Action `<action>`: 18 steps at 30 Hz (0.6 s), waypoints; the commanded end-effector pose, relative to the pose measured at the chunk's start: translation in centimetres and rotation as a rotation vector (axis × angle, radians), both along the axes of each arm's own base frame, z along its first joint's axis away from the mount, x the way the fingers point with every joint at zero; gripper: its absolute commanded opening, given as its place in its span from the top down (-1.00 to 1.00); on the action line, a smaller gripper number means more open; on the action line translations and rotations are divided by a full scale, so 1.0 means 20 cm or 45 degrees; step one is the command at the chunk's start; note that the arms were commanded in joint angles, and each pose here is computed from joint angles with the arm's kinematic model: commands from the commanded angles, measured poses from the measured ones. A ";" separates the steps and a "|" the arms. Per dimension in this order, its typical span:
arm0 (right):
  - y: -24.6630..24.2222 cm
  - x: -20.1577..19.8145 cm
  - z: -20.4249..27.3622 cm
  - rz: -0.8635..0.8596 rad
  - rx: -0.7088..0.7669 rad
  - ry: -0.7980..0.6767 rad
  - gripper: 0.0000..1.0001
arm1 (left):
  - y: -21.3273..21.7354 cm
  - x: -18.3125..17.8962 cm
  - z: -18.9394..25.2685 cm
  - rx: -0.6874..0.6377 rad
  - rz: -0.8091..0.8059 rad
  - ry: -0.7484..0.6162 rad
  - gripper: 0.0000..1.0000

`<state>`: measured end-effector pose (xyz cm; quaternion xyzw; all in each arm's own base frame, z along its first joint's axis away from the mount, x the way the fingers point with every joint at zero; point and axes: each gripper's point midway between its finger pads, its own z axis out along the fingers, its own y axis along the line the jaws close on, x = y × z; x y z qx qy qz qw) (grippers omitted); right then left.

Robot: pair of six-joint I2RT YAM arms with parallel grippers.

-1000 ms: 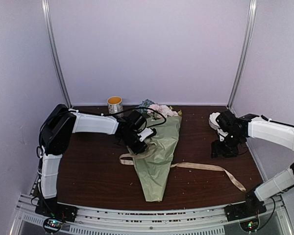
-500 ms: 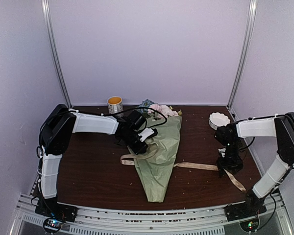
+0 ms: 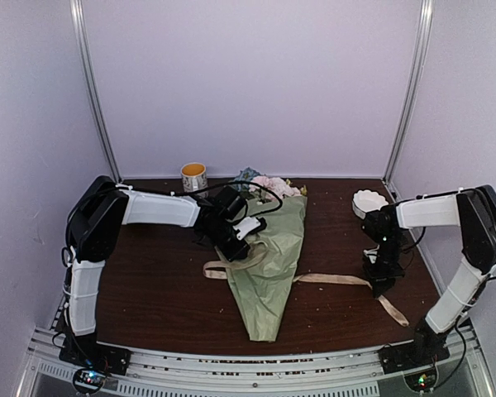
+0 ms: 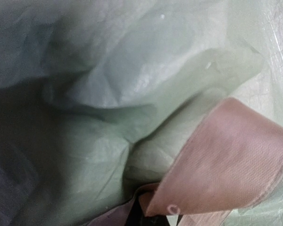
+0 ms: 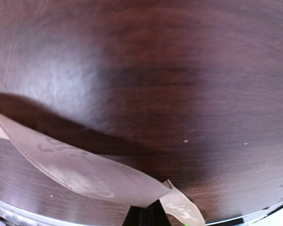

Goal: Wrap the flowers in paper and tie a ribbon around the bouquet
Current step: Pick up the right side of the ribbon from the center of the board.

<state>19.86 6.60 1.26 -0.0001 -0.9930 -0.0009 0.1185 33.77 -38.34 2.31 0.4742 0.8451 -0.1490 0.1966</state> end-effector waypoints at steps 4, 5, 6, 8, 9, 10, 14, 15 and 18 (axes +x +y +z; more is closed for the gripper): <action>-0.02 0.25 0.03 -0.008 -0.023 -0.328 1.00 | -0.01 0.01 0.06 -0.019 -0.032 -0.023 1.00; -0.02 0.27 0.06 -0.009 -0.020 -0.358 1.00 | -0.01 0.01 0.06 -0.018 -0.029 -0.025 1.00; -0.02 0.28 0.09 -0.012 -0.020 -0.392 1.00 | -0.01 0.01 0.06 -0.017 -0.028 -0.025 1.00; -0.03 0.32 0.18 -0.022 -0.027 -0.468 1.00 | -0.01 0.00 0.06 -0.016 -0.025 -0.023 1.00; -0.03 0.33 0.22 -0.020 -0.030 -0.500 1.00 | 0.00 0.00 0.06 -0.016 -0.025 -0.022 1.00; -0.03 0.35 0.26 -0.017 -0.033 -0.535 1.00 | 0.00 0.00 0.06 -0.016 -0.023 -0.022 1.00; -0.07 0.39 0.43 0.029 -0.097 -0.647 1.00 | -0.01 0.01 0.07 -0.019 -0.022 -0.030 1.00; -0.06 0.39 0.46 0.043 -0.091 -0.661 1.00 | -0.01 0.01 0.07 -0.021 -0.023 -0.032 1.00; 0.06 0.39 0.51 0.095 0.046 -0.685 1.00 | -0.01 0.01 0.07 -0.025 -0.024 -0.035 1.00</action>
